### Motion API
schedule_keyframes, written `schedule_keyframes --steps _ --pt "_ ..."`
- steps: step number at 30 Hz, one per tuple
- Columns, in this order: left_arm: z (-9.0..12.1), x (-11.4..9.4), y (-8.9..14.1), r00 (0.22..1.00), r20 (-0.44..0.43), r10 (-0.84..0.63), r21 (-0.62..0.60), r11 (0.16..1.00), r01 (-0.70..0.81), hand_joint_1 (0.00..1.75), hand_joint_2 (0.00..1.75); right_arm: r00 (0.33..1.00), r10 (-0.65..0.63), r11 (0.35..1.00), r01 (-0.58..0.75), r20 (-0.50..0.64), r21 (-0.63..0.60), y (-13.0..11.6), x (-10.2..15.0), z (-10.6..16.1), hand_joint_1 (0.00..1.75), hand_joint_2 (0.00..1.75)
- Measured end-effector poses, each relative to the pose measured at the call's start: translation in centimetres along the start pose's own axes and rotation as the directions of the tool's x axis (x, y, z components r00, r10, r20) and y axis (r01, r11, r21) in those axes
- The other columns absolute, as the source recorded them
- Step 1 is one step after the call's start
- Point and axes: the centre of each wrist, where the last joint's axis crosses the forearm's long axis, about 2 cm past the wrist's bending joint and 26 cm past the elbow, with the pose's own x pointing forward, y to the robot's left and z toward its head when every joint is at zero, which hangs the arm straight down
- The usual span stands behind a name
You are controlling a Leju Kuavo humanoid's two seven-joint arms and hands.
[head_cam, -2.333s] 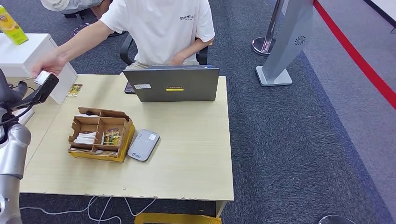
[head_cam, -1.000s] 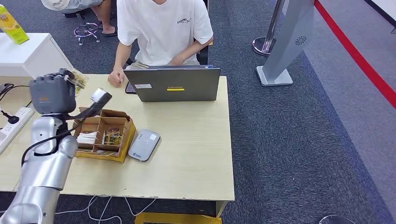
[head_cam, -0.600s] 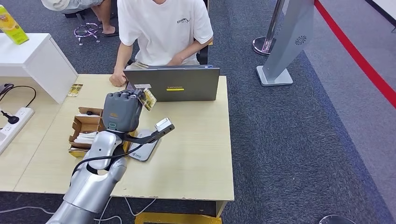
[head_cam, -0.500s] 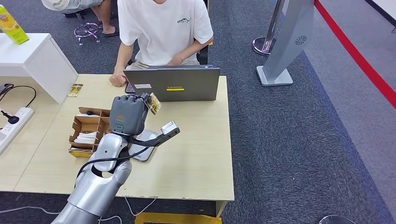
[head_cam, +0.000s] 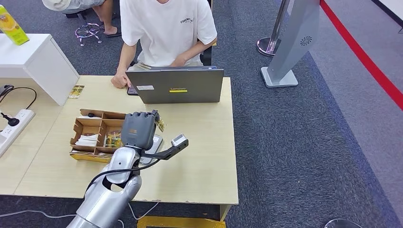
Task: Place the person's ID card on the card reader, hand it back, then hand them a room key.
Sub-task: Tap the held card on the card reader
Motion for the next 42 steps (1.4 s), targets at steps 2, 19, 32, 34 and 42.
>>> schedule_keyframes --steps 2,19,32,34,42 --pt "0.9 0.4 -0.6 1.0 -0.003 0.008 -0.023 1.0 -0.008 1.75 1.75 1.0 -0.012 1.0 0.012 -0.002 -0.003 0.0 0.0 0.0 0.0 1.75" --pt "7.3 0.3 -4.1 0.998 -0.063 -0.017 -0.17 0.985 0.006 1.75 1.75 0.999 -0.038 0.999 0.038 -0.014 -0.014 0.0 -0.3 0.0 0.0 1.75" --pt "6.7 -1.8 -3.9 0.99 -0.125 -0.062 -0.14 0.989 0.044 1.75 1.75 1.0 -0.018 1.0 0.018 -0.009 0.001 0.2 -0.3 0.0 0.0 1.75" --pt "6.6 -1.9 -3.8 0.99 -0.125 -0.068 -0.135 0.99 0.051 1.75 1.75 1.0 -0.013 1.0 0.013 -0.011 0.002 0.2 -0.3 0.0 0.0 1.75" --pt "5.3 -2.8 -3.4 0.986 -0.145 -0.081 -0.12 0.991 0.064 1.75 1.75 1.0 -0.007 1.0 0.007 -0.014 0.006 0.3 -0.3 0.1 0.0 1.75"
